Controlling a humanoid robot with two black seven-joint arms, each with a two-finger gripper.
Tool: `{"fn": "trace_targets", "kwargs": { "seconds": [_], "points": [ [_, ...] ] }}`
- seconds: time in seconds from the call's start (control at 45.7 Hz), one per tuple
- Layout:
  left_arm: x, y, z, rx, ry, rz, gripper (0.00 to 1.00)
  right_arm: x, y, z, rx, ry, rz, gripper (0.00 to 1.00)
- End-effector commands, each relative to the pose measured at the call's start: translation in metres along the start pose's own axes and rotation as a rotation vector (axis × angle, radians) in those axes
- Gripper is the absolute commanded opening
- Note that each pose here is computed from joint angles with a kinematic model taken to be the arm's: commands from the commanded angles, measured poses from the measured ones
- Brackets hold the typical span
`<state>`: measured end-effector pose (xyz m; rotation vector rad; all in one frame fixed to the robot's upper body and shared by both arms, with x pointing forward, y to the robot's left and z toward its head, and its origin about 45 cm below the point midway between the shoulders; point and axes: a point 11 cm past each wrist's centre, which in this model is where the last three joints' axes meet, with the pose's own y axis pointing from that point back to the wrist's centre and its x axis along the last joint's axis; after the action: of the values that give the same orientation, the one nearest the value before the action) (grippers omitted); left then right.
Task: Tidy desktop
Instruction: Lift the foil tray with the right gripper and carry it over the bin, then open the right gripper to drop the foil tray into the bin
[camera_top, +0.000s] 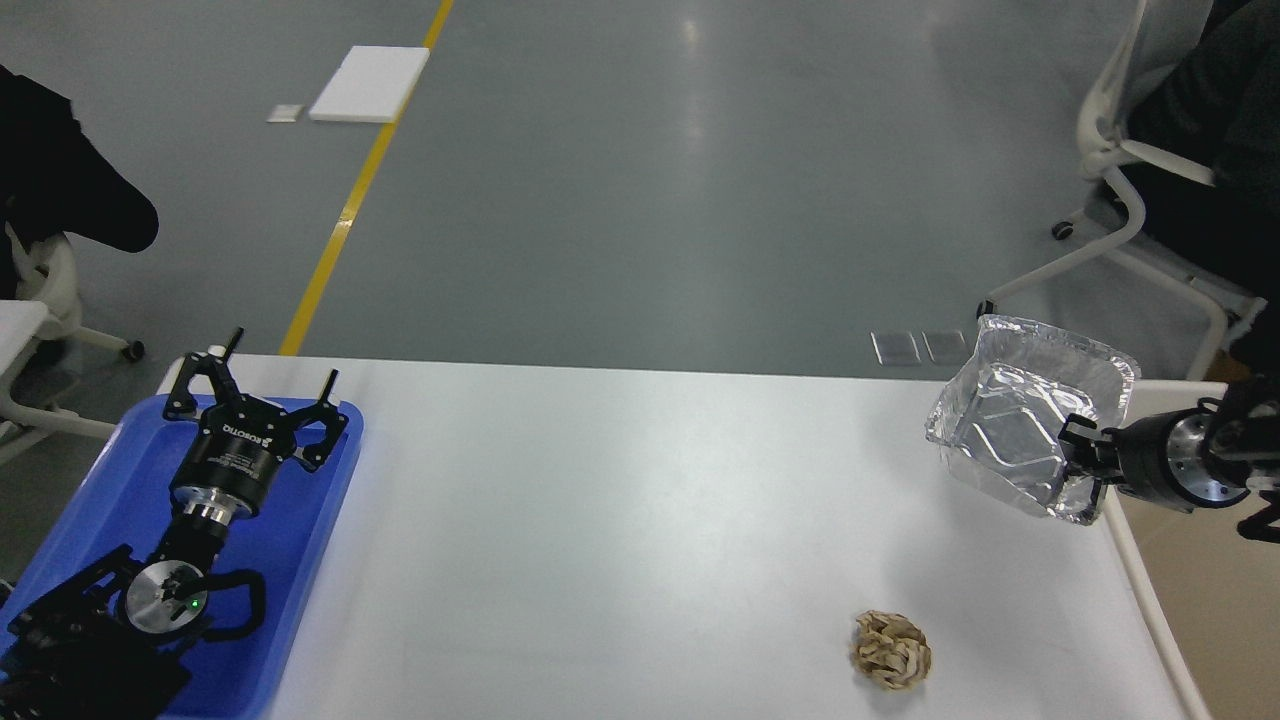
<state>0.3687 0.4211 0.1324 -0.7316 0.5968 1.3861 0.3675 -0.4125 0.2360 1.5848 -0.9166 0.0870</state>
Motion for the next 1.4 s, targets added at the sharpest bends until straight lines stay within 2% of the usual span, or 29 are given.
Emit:
{"fn": "trace_targets", "kwargs": {
  "seconds": [0.0,0.569,0.897,1.115,1.378],
  "points": [
    [0.000,0.000,0.000,0.000,0.000,0.000,0.99,0.045,0.054,-0.019,0.036,0.026,-0.008,0.00],
    [0.000,0.000,0.000,0.000,0.000,0.000,0.99,0.094,0.131,-0.054,0.085,0.131,-0.011,0.00],
    [0.000,0.000,0.000,0.000,0.000,0.000,0.99,0.096,0.134,-0.052,0.079,0.144,-0.013,0.00],
    [0.000,0.000,0.000,0.000,0.000,0.000,0.99,0.095,0.130,-0.013,0.038,0.066,-0.016,0.00],
    [0.000,0.000,0.000,0.000,0.000,0.000,0.99,0.114,0.118,0.097,-0.127,-0.086,0.075,0.00]
  ]
}}
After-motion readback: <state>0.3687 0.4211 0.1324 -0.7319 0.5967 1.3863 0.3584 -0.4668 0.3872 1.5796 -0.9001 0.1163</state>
